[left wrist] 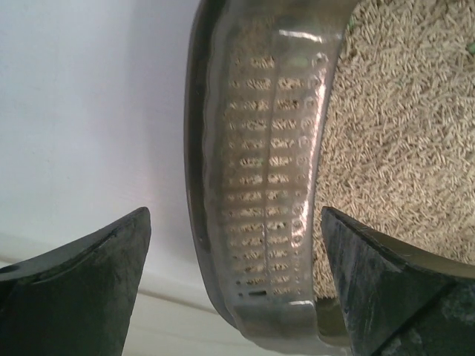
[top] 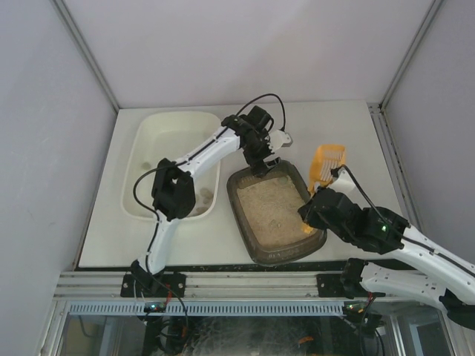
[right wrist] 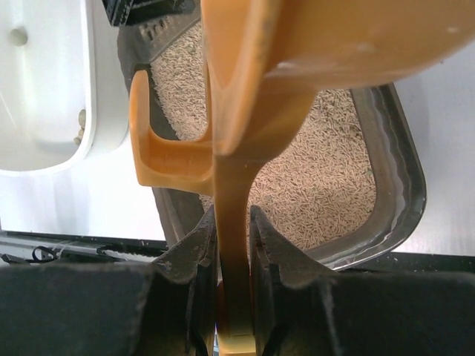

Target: Clean the litter box

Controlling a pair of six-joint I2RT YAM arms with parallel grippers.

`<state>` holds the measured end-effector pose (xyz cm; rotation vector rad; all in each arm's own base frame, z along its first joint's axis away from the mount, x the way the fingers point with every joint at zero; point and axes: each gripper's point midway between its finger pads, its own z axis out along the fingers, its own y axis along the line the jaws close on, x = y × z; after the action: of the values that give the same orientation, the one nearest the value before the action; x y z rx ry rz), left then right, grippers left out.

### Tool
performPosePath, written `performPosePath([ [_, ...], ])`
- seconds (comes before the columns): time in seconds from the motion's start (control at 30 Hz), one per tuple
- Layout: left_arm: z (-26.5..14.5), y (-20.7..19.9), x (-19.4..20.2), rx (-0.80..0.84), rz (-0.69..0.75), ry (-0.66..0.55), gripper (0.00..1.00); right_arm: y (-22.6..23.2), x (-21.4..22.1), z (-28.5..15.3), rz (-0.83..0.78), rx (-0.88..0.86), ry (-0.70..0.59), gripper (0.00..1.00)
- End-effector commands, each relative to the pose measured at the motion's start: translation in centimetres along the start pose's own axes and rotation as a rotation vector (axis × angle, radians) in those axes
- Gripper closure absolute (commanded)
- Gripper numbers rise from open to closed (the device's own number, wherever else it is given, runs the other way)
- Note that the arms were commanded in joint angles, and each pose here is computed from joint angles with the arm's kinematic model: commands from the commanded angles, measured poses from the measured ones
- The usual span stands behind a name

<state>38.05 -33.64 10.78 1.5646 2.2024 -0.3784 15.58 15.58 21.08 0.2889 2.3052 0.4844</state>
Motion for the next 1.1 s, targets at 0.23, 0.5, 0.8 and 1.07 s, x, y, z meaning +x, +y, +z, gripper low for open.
performPosePath([
  [0.23,2.4,0.6,-1.5,0.013,0.107,-0.027,0.00,-0.3,1.8,-0.6,0.040,-0.019,0.078,1.00],
  [0.5,3.1,-2.9,0.6,0.207,0.147,0.026,0.00,-1.3,2.4,-1.0,0.087,-0.034,0.073,1.00],
  [0.8,4.1,-1.8,0.9,0.119,-0.045,0.062,0.16,-1.4,3.7,-1.0,0.042,-0.040,0.145,1.00],
  [1.07,2.9,-3.1,2.2,0.117,-0.365,0.010,0.22,1.2,7.3,-2.0,-0.001,-0.235,0.535,1.00],
])
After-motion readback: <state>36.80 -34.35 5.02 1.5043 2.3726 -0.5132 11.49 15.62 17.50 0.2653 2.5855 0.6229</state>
